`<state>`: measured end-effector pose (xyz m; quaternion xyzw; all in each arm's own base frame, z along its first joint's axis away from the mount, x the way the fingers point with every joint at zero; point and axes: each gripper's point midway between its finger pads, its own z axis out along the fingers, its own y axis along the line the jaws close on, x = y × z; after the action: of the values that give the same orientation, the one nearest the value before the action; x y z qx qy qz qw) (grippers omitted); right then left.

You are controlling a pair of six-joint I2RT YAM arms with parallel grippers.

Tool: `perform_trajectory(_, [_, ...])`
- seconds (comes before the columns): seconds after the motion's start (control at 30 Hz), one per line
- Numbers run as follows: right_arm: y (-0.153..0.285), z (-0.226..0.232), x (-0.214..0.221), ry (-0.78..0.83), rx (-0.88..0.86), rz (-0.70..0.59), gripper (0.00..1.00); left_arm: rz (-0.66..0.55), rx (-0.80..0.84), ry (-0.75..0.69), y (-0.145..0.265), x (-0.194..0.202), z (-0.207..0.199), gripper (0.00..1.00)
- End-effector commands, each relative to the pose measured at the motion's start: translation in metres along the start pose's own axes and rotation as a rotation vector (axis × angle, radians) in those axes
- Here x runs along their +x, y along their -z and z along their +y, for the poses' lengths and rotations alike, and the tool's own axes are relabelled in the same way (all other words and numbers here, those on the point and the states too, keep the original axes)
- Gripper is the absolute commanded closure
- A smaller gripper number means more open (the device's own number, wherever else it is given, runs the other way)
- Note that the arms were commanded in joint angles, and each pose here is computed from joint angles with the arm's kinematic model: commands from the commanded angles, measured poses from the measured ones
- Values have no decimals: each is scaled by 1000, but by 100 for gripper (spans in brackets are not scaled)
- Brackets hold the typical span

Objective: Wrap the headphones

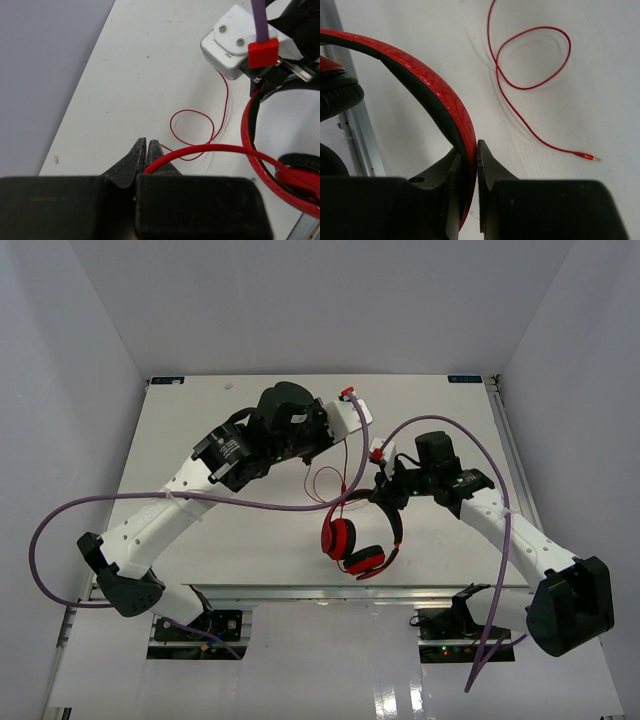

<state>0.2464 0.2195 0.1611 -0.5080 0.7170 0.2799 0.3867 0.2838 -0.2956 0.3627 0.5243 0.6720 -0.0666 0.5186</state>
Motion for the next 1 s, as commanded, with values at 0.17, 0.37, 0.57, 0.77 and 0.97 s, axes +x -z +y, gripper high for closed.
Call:
perform_trajectory(0.17, [43,57,-99,3,-251,-276,92,-68,-11,145,-29,23,33,100])
perform_trajectory(0.37, [59,78,-122,-46,-367,-344,92,-63,52,223,-50,36,22,100])
perform_trajectory(0.57, [70,90,-140,-75,-448,-389,92,-102,89,292,-56,40,13,100])
perform_trajectory(0.77, [87,92,-163,-53,-452,-436,92,-124,137,382,-57,55,-7,100])
perform_trajectory(0.97, [106,84,-184,-46,-389,-477,92,-205,152,470,-48,66,-20,96])
